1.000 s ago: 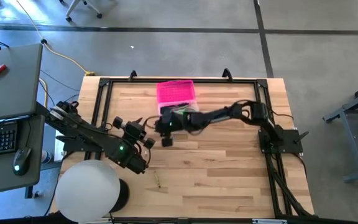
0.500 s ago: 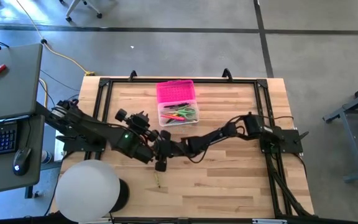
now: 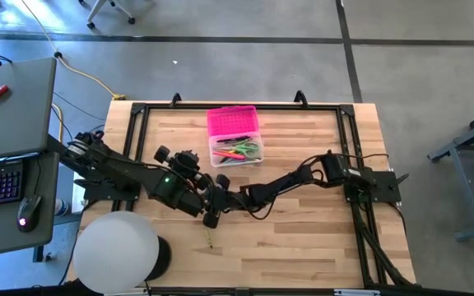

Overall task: Pick & place school supplies into a supply box
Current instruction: Put the orange pencil into the pink supply box

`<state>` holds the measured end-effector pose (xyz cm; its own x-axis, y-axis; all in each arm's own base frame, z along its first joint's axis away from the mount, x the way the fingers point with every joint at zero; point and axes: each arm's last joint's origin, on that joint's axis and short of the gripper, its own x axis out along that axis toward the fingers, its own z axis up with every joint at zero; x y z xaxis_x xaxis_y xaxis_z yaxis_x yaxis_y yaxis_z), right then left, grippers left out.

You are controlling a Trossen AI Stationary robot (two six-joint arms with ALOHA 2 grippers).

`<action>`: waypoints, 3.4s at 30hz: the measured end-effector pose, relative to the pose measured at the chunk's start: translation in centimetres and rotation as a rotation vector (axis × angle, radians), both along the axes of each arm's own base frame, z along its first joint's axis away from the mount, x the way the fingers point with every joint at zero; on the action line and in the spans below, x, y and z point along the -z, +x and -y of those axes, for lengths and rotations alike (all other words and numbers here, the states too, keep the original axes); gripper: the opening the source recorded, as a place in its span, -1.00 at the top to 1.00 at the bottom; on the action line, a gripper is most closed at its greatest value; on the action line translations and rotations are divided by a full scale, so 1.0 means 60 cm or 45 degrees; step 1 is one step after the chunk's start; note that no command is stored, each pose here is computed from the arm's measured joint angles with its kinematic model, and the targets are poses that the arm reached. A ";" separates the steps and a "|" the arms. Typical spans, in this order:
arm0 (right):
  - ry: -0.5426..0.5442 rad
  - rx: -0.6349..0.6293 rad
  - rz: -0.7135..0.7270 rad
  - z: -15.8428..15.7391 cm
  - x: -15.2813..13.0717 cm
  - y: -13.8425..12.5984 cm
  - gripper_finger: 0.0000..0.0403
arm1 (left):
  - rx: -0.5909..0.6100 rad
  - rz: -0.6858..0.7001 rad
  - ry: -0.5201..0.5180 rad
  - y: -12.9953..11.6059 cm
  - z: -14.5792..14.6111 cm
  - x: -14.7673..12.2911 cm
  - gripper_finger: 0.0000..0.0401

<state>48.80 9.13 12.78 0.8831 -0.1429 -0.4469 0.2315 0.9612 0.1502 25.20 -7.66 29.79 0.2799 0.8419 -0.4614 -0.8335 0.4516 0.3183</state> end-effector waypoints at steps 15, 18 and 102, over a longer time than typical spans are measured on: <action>-0.049 0.051 -0.046 -0.003 0.035 0.000 0.41 | 0.058 -0.210 -0.080 -0.005 0.001 0.003 0.42; -0.077 0.091 -0.017 0.006 0.027 0.002 0.41 | 0.064 -0.308 -0.184 -0.010 0.002 0.006 0.42; -0.051 0.373 -0.016 0.014 0.066 0.106 0.41 | 0.035 -0.118 0.020 -0.049 -0.047 -0.055 0.91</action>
